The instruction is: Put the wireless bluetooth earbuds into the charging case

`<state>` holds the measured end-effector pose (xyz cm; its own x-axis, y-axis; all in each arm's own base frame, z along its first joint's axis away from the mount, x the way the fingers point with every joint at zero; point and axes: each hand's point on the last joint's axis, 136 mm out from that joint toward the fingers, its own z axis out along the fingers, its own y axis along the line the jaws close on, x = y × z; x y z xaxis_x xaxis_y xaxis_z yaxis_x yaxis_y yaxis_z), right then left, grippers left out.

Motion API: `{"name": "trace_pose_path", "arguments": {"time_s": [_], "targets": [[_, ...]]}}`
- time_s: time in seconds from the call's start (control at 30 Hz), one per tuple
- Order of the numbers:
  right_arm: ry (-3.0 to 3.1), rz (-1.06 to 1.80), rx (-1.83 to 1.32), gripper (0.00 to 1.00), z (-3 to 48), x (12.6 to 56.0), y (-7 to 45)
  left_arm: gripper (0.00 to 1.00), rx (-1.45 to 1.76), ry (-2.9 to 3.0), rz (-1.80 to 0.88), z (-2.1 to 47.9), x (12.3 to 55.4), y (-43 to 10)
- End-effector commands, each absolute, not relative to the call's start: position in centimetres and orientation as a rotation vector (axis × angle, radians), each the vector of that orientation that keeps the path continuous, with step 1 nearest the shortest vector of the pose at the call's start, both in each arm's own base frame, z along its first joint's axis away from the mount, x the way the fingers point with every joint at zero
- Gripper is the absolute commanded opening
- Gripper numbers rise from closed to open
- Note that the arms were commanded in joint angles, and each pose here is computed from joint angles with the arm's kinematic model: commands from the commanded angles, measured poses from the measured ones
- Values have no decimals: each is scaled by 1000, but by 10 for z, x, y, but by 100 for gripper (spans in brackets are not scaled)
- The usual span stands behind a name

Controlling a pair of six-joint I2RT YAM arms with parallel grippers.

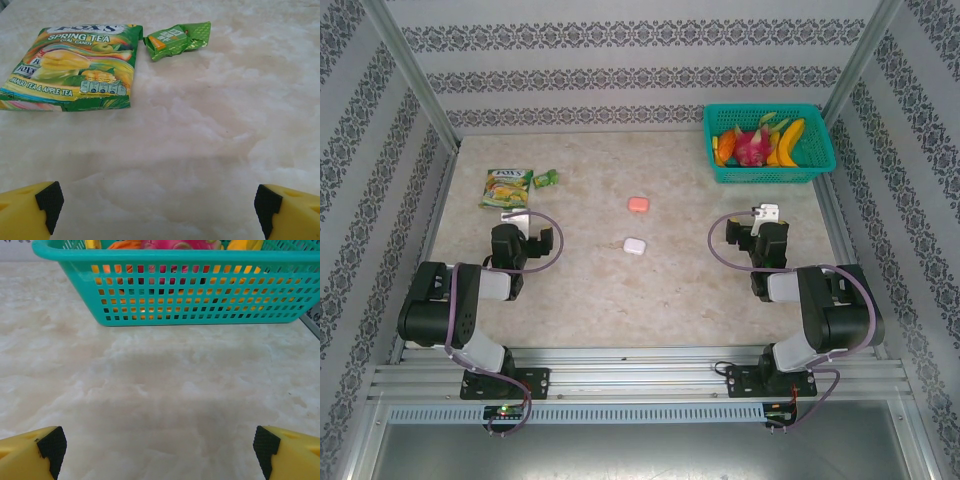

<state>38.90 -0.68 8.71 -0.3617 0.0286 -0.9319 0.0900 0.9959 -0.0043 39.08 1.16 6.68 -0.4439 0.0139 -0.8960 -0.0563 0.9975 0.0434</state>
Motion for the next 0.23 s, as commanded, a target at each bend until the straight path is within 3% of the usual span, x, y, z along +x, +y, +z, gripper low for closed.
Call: {"name": "trace_pose_path", "arguments": {"time_s": [0.0, 0.2], "targets": [[1898, -4, 61, 98, 104, 399, -4, 100, -41, 1979, 45, 82, 399, 10], [1882, -16, 52, 98, 106, 396, -2, 100, -41, 1976, 45, 82, 399, 10]]}}
